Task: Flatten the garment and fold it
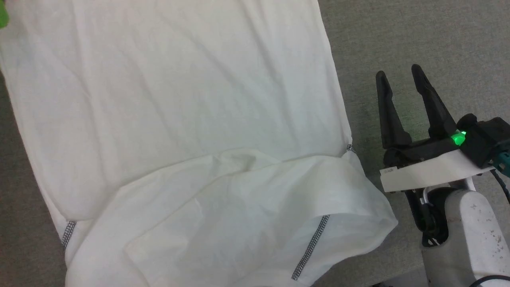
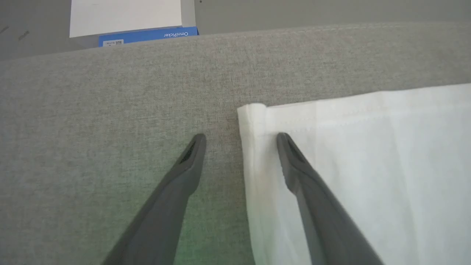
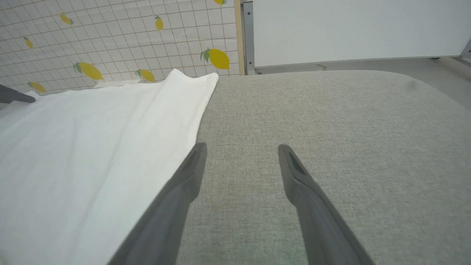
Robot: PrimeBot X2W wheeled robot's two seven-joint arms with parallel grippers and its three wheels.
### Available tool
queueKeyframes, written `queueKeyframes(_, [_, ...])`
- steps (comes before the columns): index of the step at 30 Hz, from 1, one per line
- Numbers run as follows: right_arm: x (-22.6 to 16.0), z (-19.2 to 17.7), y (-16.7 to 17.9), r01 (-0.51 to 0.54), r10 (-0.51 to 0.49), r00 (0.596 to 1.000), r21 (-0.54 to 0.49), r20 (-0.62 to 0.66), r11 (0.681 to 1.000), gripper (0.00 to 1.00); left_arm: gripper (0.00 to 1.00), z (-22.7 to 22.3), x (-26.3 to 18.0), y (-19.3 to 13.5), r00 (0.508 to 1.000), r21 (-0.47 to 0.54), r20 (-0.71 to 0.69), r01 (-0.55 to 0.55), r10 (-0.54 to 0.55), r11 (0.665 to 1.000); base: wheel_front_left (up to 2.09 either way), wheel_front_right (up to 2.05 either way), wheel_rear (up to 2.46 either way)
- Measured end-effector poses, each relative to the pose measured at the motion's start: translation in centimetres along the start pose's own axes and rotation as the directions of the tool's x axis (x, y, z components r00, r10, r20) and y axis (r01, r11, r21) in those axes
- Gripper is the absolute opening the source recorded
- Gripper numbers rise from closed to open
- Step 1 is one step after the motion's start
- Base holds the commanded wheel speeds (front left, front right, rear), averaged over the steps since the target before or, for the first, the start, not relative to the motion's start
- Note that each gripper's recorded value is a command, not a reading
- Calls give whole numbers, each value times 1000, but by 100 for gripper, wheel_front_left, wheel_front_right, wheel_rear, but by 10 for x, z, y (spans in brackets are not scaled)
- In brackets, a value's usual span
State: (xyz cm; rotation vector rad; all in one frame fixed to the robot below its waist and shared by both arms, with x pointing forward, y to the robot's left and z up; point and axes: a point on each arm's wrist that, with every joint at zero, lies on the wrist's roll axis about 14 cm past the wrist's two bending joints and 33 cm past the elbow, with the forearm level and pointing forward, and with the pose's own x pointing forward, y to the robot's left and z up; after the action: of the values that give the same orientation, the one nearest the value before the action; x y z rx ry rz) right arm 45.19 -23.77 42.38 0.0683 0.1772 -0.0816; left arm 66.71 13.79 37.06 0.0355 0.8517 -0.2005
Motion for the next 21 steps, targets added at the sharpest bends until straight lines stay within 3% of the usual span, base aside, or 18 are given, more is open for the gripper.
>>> queueKeyframes(2, [-1, -3, -3, 8, -8, 1000, -2, -10, 1000, 100, 100, -2, 3, 2, 1000, -6, -21, -21, 21, 1000, 0, 0, 0])
queueKeyframes(3, [-1, -4, -3, 10, -10, 1000, -3, -14, 1000, 100, 78, -2, 3, 3, 999, -1, -26, -27, 27, 1000, 0, 0, 0])
queueKeyframes(5, [-1, -6, -4, 12, -13, 1000, -6, -19, 1000, 100, 5, 0, 3, 4, 999, -2, -15, -39, 39, 999, 0, 0, 0])
queueKeyframes(6, [0, -6, -4, 11, -11, 1000, -6, -19, 1000, 100, 0, 0, 3, 4, 999, -1, -11, -40, 40, 999, 0, 0, 0])
queueKeyframes(14, [28, 14, 13, -50, 52, 998, -56, 21, 997, 100, 0, 1, 0, 4, 999, 15, 22, -37, 37, 999, 0, 0, 0])
queueKeyframes(21, [100, 51, 33, -126, 121, 992, -126, -46, 984, 100, 0, 0, -3, 4, 999, 25, 39, -21, 20, 999, 0, 0, 0])
